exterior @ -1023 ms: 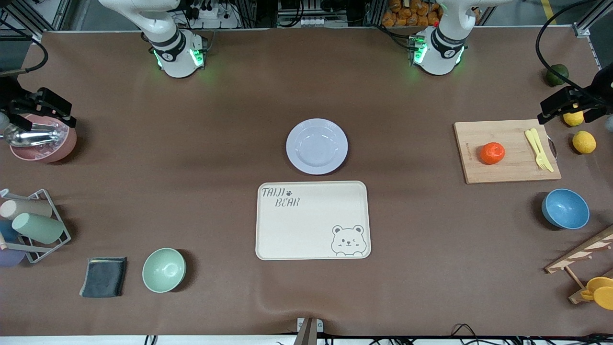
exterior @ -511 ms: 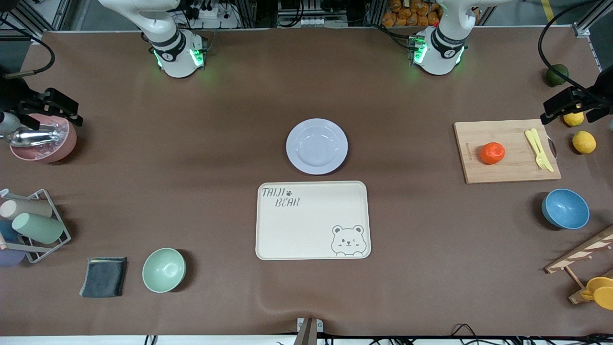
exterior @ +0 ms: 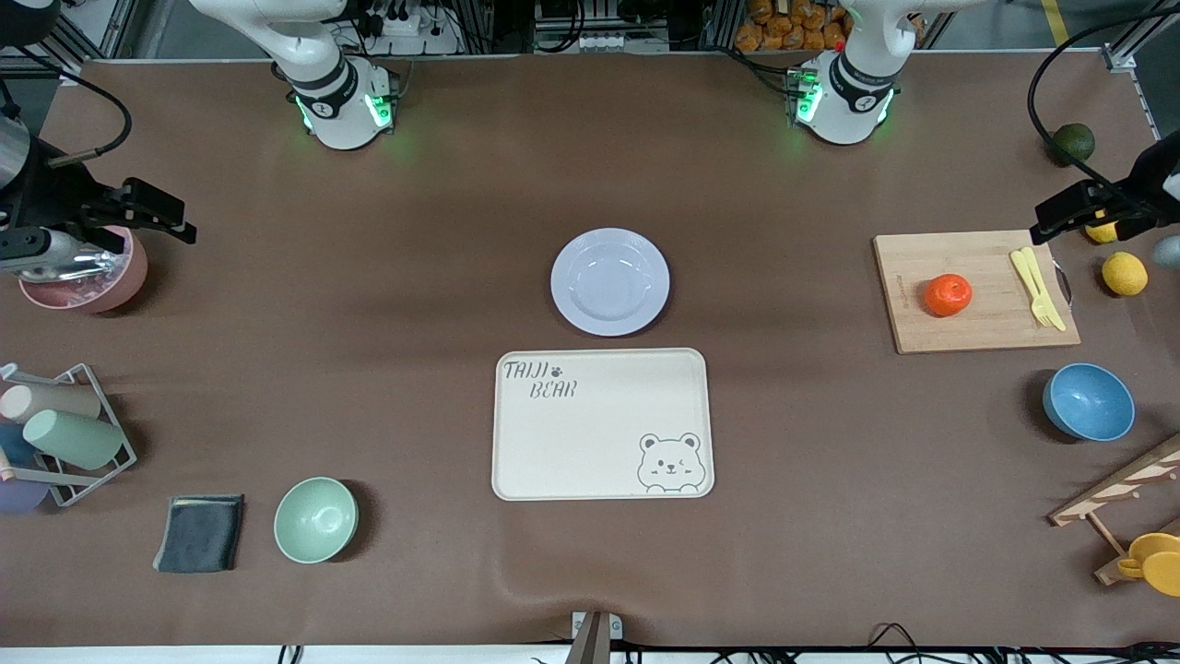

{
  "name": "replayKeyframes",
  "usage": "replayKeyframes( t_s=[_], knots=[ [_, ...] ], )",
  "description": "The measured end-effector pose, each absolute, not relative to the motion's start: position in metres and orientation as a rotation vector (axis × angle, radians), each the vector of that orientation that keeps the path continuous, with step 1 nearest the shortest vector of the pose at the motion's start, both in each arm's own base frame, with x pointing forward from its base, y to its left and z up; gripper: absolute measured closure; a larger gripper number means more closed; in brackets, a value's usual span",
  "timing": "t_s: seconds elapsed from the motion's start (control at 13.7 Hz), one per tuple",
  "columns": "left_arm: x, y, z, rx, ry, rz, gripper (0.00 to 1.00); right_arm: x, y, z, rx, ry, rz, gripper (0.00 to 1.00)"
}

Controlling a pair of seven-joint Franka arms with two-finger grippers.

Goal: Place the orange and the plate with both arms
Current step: 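Reach the left gripper to the orange while the right gripper reaches the plate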

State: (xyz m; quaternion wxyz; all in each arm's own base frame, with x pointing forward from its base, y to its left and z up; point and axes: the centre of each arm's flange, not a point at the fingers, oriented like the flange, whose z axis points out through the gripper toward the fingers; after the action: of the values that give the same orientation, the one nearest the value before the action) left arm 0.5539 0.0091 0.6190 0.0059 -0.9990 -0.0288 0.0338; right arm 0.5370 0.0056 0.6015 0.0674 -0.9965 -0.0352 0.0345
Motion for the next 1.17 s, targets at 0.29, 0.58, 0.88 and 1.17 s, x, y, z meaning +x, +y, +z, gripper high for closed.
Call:
replayKeyframes(
  t_s=[0.29,0.58,0.88,1.17],
  knots=[
    [0.562,0.027,0.571,-3.111,-0.127,0.049,0.0,0.54,0.012,0.584,-2.936,-0.091,0.112,0.0],
    [0.545,0.043,0.486,-3.107,-0.163,0.015,0.0,0.542,0.022,0.568,-2.829,-0.03,0.16,0.0],
    [0.514,0.069,0.394,-3.106,-0.231,0.009,0.0,0.553,0.034,0.542,-2.699,0.085,0.246,0.0],
    [0.486,0.074,0.333,-3.107,-0.255,0.024,0.0,0.565,0.04,0.511,-2.628,0.126,0.326,0.0]
  ],
)
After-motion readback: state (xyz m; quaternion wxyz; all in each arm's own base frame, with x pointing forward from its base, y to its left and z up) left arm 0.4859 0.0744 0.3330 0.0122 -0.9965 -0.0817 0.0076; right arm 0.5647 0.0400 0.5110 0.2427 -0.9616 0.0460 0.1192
